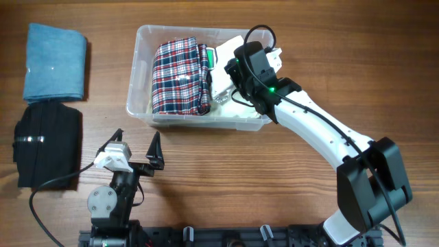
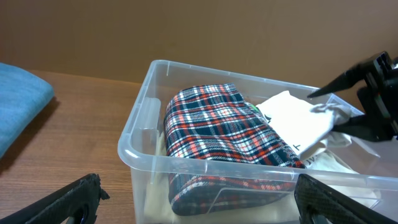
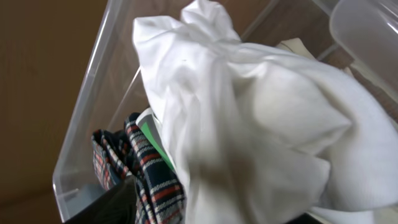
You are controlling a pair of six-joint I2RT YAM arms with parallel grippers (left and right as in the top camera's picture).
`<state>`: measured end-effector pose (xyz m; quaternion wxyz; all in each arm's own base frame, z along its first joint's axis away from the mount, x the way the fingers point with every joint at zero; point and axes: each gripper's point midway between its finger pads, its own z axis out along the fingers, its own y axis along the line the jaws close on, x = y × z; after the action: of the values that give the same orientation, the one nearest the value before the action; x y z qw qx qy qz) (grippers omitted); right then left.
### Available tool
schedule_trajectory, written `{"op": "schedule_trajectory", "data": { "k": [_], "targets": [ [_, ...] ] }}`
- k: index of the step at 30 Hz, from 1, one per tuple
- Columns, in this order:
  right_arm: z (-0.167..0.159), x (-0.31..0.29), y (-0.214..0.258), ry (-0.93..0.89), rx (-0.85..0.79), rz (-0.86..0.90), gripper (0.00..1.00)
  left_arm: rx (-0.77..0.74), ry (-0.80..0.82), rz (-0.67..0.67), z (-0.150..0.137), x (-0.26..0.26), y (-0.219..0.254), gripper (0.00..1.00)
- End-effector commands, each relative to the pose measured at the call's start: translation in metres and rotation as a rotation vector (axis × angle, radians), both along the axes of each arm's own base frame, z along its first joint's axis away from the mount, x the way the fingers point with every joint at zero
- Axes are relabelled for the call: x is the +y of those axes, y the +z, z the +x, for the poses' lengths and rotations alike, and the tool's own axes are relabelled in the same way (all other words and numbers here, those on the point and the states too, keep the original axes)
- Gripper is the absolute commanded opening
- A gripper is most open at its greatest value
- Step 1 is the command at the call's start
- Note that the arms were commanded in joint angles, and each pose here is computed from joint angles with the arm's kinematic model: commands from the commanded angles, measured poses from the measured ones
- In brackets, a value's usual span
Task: Pack container
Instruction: 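Place the white cloth into the container's right side with the right gripper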
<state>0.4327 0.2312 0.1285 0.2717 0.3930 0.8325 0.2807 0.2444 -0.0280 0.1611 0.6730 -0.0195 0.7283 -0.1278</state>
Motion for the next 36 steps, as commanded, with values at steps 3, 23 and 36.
{"op": "schedule_trajectory", "data": {
  "k": [3, 23, 36],
  "targets": [
    [-0.012, -0.003, 0.024, 0.071, -0.023, -0.06, 0.73, 0.003, 0.002, -0.006, 0.0, 0.0, -0.002, 1.0],
    [-0.036, 0.02, 0.056, 1.24, -0.487, -0.926, 0.3, 0.003, 0.002, -0.006, 0.0, 0.0, -0.002, 1.0],
    [-0.023, -0.039, -0.089, 1.233, -0.012, -0.845, 0.04, 0.003, 0.001, -0.006, 0.0, 0.0, -0.002, 1.0]
  ]
}}
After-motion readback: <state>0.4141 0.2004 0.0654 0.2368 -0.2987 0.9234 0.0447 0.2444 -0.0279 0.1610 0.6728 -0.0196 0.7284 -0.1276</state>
